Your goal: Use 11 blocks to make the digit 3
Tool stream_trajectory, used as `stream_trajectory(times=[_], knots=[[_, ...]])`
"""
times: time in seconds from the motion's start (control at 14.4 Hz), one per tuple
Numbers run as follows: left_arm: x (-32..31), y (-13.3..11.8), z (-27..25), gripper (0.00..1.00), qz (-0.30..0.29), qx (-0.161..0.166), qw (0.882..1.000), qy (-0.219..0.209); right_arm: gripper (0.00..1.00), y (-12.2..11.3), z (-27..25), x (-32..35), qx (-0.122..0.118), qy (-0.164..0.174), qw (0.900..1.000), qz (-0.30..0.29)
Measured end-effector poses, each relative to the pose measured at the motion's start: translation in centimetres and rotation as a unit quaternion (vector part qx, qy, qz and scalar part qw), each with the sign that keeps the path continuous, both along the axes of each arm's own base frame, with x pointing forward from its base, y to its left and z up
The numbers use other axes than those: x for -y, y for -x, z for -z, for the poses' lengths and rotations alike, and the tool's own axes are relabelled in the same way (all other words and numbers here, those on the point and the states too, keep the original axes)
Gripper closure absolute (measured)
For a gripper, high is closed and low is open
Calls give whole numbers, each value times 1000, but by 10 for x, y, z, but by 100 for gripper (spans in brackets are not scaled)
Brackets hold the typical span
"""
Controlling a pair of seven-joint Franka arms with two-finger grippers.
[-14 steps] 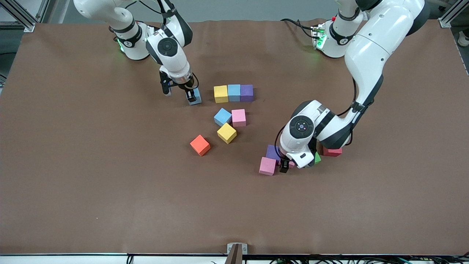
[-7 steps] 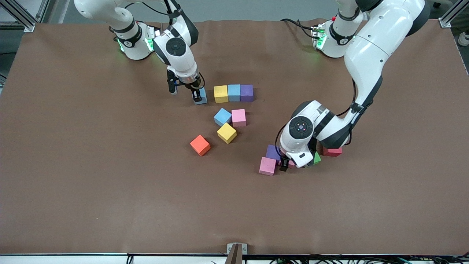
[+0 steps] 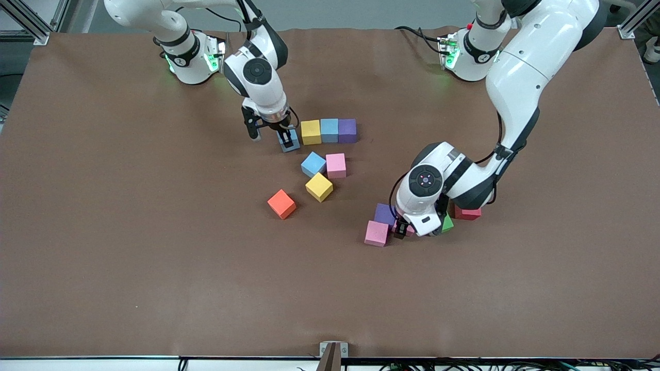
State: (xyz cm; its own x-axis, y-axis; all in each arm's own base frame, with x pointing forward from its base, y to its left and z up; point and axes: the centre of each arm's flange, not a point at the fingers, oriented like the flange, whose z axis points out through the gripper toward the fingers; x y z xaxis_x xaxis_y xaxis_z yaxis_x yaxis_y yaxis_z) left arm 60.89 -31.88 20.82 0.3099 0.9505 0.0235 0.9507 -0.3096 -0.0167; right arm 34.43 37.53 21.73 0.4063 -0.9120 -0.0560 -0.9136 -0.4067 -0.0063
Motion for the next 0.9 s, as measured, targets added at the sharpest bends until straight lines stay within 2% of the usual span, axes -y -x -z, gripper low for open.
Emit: stream_trajectory(times=[0.07,0.21,0.28,0.48,0.69,0.9], knots=[[-2,-1,0,14,-1,0,1000,0,47,-8,0,-7,3,-2,1000,-27],[-5,-3,1,26,1,0,1000,-1,47,-21,3,-18,1,1,997,-80],[-6,-3,1,29,1,0,1000,-1,47,-27,4,-22,-3,4,994,-106],[-6,-3,-1,44,1,1,1000,0,47,-42,0,-29,-10,7,982,-189],[-11,-8,-3,47,-4,4,1000,1,47,-52,-12,-38,3,-3,960,-279],[-19,-16,-10,47,-12,10,1000,3,47,-55,-22,-47,18,-11,926,-376]])
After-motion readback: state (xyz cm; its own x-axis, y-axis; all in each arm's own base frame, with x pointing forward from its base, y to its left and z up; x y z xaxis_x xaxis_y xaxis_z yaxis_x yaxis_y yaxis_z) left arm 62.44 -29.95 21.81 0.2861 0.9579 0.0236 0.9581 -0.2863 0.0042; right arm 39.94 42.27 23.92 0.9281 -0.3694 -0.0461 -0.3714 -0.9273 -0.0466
